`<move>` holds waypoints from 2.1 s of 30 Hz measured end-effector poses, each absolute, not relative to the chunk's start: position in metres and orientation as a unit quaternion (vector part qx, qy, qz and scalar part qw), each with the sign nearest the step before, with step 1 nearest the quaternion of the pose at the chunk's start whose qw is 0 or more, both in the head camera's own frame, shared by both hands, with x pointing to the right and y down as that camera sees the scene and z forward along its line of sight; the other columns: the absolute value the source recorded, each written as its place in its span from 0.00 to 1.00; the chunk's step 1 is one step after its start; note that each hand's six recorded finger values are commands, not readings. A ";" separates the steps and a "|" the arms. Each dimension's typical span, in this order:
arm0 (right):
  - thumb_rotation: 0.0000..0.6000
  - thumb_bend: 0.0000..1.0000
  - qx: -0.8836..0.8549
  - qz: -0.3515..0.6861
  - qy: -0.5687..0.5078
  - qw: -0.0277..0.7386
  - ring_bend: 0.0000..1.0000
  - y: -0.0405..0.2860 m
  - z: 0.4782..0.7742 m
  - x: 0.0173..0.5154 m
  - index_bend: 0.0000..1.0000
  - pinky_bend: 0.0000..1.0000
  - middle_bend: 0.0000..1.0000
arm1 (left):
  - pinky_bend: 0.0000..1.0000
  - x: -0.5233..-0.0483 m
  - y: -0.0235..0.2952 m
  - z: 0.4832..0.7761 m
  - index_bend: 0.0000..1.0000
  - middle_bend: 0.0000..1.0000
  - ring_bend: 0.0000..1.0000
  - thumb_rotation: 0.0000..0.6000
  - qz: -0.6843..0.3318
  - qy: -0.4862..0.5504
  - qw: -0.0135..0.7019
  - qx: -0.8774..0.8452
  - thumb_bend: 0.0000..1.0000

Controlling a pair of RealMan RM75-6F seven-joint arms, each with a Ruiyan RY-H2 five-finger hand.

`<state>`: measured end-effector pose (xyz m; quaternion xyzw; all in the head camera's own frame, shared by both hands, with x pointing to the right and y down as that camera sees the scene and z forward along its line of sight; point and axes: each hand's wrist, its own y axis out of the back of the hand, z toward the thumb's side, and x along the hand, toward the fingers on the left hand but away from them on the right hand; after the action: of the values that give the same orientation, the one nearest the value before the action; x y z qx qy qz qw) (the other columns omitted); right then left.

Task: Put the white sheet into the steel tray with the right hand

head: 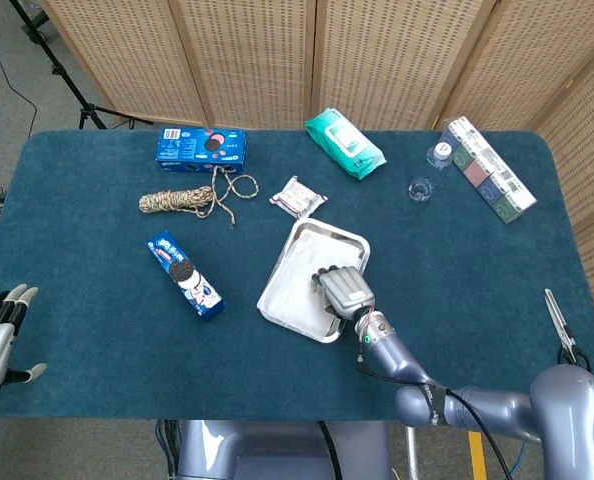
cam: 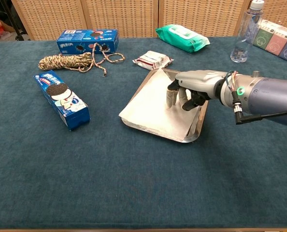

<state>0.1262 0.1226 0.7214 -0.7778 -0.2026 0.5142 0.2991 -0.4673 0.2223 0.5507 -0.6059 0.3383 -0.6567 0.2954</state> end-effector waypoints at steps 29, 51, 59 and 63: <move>1.00 1.00 -0.777 0.485 -0.239 0.322 0.28 0.102 0.701 0.114 0.39 0.39 0.30 | 0.00 -0.467 0.222 0.553 0.00 0.00 0.00 1.00 -0.659 0.334 0.297 -0.605 0.00; 1.00 0.00 -0.719 0.399 -0.279 0.496 0.00 0.089 0.612 0.174 0.04 0.01 0.00 | 0.00 -0.468 0.222 0.550 0.00 0.00 0.00 1.00 -0.655 0.340 0.299 -0.605 0.00; 1.00 0.00 -0.691 0.408 -0.293 0.519 0.00 0.103 0.591 0.221 0.04 0.00 0.00 | 0.00 -0.469 0.220 0.547 0.00 0.00 0.00 1.00 -0.650 0.349 0.306 -0.602 0.00; 1.00 0.00 -0.670 0.418 -0.318 0.524 0.00 0.116 0.579 0.254 0.02 0.00 0.00 | 0.00 -0.468 0.221 0.544 0.00 0.00 0.00 1.00 -0.643 0.355 0.312 -0.603 0.00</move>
<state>0.2542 0.1164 0.5786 -0.6703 -0.3182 0.4184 0.5238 -0.4684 0.2211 0.5436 -0.6029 0.3550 -0.6429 0.3117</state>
